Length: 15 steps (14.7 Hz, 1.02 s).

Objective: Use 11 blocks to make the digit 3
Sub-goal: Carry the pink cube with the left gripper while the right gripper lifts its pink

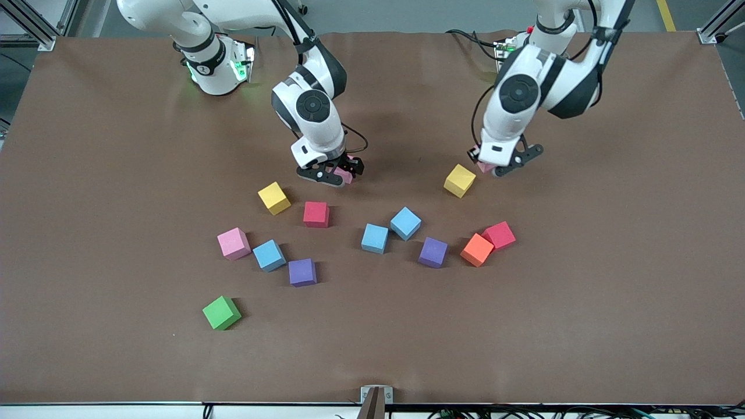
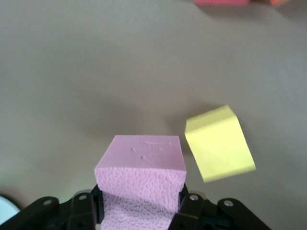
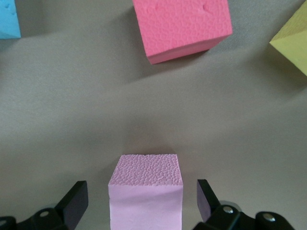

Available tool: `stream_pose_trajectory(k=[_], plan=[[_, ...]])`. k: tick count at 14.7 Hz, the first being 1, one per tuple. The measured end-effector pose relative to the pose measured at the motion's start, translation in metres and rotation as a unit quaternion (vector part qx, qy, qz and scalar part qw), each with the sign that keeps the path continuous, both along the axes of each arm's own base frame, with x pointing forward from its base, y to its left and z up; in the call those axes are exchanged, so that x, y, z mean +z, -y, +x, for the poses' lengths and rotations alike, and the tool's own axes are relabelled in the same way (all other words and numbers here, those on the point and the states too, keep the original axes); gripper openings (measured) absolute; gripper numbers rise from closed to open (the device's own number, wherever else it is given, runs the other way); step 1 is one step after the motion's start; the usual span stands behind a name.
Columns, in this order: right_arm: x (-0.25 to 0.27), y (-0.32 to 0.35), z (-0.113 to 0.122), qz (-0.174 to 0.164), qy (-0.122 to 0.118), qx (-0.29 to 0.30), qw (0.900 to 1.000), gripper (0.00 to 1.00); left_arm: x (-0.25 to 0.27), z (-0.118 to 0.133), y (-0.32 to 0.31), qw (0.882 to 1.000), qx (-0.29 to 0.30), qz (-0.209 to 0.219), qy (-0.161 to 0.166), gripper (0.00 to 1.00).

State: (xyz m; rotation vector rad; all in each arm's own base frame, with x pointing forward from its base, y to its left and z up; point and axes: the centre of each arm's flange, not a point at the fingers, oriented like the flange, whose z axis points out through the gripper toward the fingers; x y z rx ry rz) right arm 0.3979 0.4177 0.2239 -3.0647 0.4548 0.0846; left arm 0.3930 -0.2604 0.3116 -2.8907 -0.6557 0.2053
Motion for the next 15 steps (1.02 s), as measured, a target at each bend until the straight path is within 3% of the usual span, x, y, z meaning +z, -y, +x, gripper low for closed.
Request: stream_pose_trajectory(k=[5,8,11,14,15], plan=[[-0.014,-0.010,-0.014,0.000,0.002,0.008,1.000,1.00,0.009,-0.031,0.069,0.997,-0.080,-0.013,0.000,0.54],[-0.021,-0.014,-0.022,-0.005,-0.001,0.008,1.000,0.97,0.009,-0.045,0.107,0.992,-0.121,-0.043,0.011,0.54],[-0.022,-0.013,-0.023,-0.007,-0.002,0.000,1.000,0.85,-0.002,-0.056,0.140,0.985,-0.147,-0.084,0.018,0.54],[-0.022,-0.013,-0.023,-0.006,-0.002,-0.003,1.000,0.59,-0.026,-0.078,0.171,0.978,-0.176,-0.114,0.007,0.54],[-0.022,-0.012,-0.022,-0.007,-0.002,-0.009,1.000,0.58,-0.032,-0.085,0.181,0.975,-0.186,-0.120,0.006,0.54]])
